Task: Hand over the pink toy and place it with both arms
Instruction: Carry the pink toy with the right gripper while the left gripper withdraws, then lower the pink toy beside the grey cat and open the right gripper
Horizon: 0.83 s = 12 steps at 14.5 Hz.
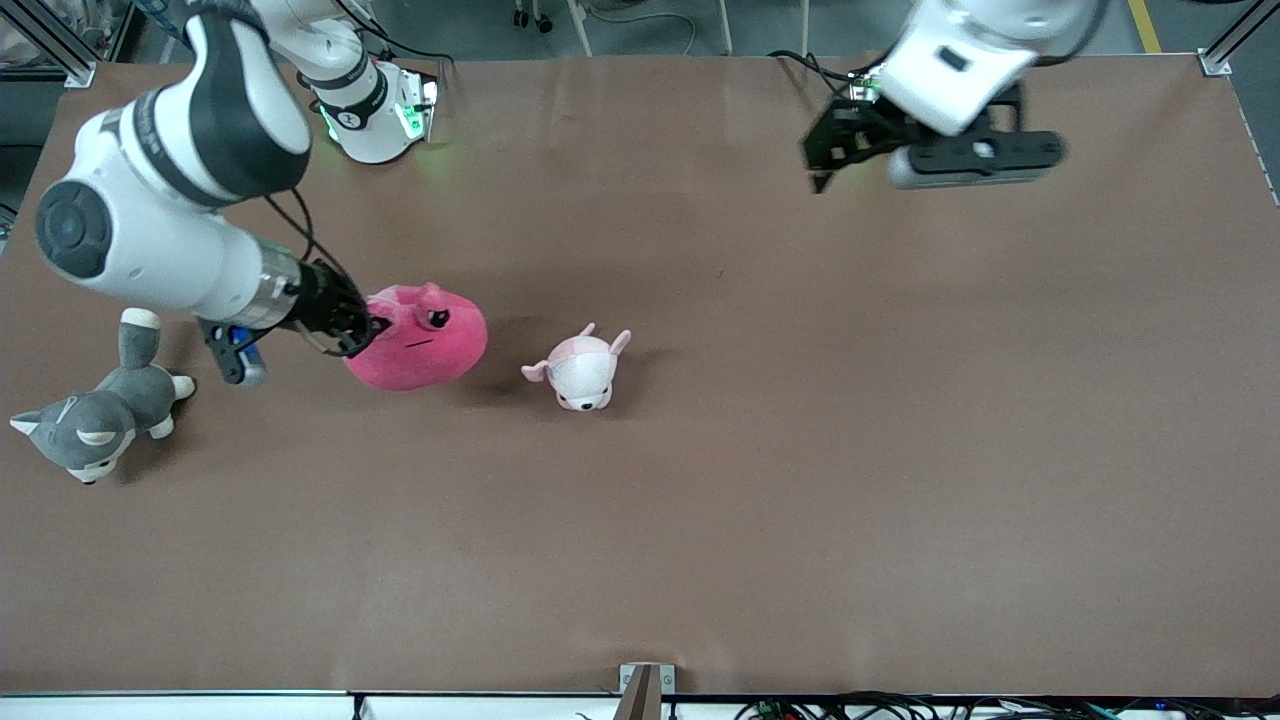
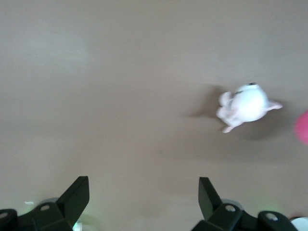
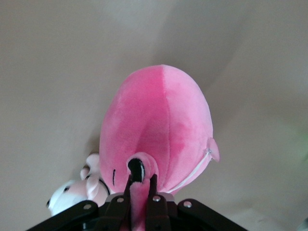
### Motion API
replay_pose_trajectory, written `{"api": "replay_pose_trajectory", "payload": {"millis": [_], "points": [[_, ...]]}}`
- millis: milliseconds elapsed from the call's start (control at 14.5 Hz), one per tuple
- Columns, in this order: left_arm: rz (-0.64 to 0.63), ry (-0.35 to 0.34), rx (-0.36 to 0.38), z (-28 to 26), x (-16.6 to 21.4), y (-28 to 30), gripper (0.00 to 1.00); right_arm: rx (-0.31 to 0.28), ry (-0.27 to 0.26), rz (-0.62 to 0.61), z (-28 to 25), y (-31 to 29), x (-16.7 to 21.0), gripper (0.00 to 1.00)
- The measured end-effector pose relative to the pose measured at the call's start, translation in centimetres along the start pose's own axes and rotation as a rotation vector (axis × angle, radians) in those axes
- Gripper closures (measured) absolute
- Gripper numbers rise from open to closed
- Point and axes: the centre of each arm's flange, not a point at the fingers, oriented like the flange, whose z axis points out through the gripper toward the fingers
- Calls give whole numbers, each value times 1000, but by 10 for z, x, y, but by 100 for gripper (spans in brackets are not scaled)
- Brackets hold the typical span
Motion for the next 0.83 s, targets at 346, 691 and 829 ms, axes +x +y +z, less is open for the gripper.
{"api": "replay_pose_trajectory", "payload": {"millis": [346, 691, 829], "points": [[68, -25, 22, -22, 42, -147, 0, 3, -21, -3, 34, 45, 78, 89], [67, -28, 17, -19, 57, -207, 0, 17, -14, -103, 97, 99, 130, 89], [69, -25, 22, -14, 57, -208, 0, 25, -8, -128, 104, 109, 139, 75]]}}
